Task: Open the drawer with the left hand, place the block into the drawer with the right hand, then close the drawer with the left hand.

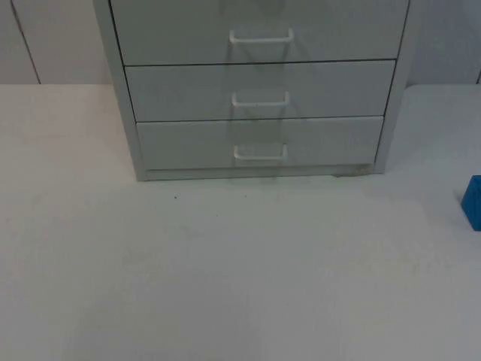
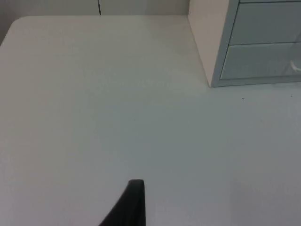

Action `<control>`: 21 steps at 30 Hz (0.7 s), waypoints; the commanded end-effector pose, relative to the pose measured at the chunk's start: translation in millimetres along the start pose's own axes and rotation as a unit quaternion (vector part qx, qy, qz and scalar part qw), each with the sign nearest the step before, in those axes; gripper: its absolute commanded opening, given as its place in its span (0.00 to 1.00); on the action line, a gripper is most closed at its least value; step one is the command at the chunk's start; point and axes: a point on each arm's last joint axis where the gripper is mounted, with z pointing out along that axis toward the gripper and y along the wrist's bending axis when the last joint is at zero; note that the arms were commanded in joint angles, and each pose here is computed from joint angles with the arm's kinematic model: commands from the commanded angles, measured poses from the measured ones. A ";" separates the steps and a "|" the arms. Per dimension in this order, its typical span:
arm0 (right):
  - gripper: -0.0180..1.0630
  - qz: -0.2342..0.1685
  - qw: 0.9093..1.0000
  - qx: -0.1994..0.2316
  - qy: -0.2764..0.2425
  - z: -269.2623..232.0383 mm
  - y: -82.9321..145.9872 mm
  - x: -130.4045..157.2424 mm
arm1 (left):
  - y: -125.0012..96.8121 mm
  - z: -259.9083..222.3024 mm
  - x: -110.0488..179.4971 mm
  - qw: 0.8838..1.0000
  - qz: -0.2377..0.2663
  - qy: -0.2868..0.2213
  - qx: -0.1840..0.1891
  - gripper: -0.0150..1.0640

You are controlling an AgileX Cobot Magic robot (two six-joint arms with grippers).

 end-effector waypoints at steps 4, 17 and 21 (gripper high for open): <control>0.97 0.002 1.000 -0.001 0.010 1.8 0.4 -17.1 | -3.3 1.7 -7.3 1.000 -0.014 0.006 0.019 0.99; 0.97 0.003 0.996 0.001 0.087 69.6 -1.6 -73.9 | 0.4 68.1 -48.0 0.991 -0.042 0.123 0.012 0.99; 0.97 -0.001 0.992 0.004 0.128 90.2 -2.6 -75.0 | 2.1 86.4 -51.5 0.988 -0.046 0.149 0.008 0.99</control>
